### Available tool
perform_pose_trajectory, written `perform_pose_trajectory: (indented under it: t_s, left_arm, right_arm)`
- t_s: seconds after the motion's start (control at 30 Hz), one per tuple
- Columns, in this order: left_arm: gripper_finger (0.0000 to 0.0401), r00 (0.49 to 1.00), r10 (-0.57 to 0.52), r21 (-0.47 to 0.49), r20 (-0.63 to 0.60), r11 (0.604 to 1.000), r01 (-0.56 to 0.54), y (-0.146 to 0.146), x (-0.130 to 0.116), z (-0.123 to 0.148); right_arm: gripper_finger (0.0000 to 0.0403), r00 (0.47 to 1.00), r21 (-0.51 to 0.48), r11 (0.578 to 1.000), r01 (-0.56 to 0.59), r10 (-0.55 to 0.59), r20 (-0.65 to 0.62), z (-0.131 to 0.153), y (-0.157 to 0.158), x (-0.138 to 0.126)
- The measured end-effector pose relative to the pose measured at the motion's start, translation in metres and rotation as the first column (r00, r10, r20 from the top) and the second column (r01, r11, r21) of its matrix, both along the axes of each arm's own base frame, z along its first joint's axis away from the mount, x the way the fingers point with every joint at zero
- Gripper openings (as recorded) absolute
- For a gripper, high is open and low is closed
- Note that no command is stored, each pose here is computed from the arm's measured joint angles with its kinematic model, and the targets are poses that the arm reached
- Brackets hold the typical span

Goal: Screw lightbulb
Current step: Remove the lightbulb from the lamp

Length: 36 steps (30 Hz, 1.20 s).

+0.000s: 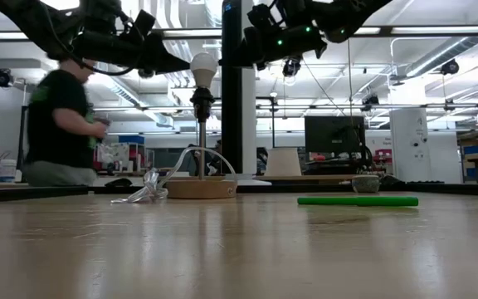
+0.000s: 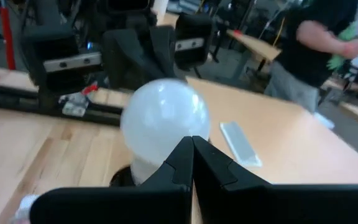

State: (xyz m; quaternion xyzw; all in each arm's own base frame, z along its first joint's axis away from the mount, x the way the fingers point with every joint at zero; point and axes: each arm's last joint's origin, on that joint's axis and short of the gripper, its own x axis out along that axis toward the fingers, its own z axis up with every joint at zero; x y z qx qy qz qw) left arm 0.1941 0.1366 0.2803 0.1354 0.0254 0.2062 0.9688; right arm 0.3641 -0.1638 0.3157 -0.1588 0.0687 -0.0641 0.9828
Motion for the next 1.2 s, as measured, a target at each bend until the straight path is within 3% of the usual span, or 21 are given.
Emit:
perform_pose_trajectory:
  t_s: [0.23,0.47,0.8,1.0,1.2]
  left_arm:
    - [0.0,0.999,0.04,-0.007,-0.017,0.999,-0.04,0.001,-0.001,-0.002]
    - [0.0,0.999,0.042,-0.008,-0.021,0.999,-0.042,0.001,0.0,-0.003]
    - [0.0,0.999,-0.021,-0.016,-0.035,1.0,0.02,0.0,0.0,-0.004]
    - [0.0,0.991,-0.127,-0.013,-0.048,0.992,0.127,-0.004,0.001,-0.005]
    - [0.0,0.992,-0.119,0.0,-0.043,0.993,0.119,-0.005,-0.001,-0.002]
  right_arm:
    - [0.0,0.999,0.003,0.999,-0.034,0.034,-0.027,0.014,0.01,-0.012]
    - [0.0,0.99,0.033,0.992,-0.125,0.126,-0.054,-0.005,0.012,0.002]
    - [0.0,0.996,0.062,0.996,-0.065,0.069,-0.064,-0.016,0.005,0.008]
    - [0.0,0.997,0.064,0.998,-0.023,0.027,-0.074,-0.017,0.002,0.007]
    - [0.0,0.996,0.054,0.998,-0.019,0.023,-0.091,-0.013,0.005,0.004]
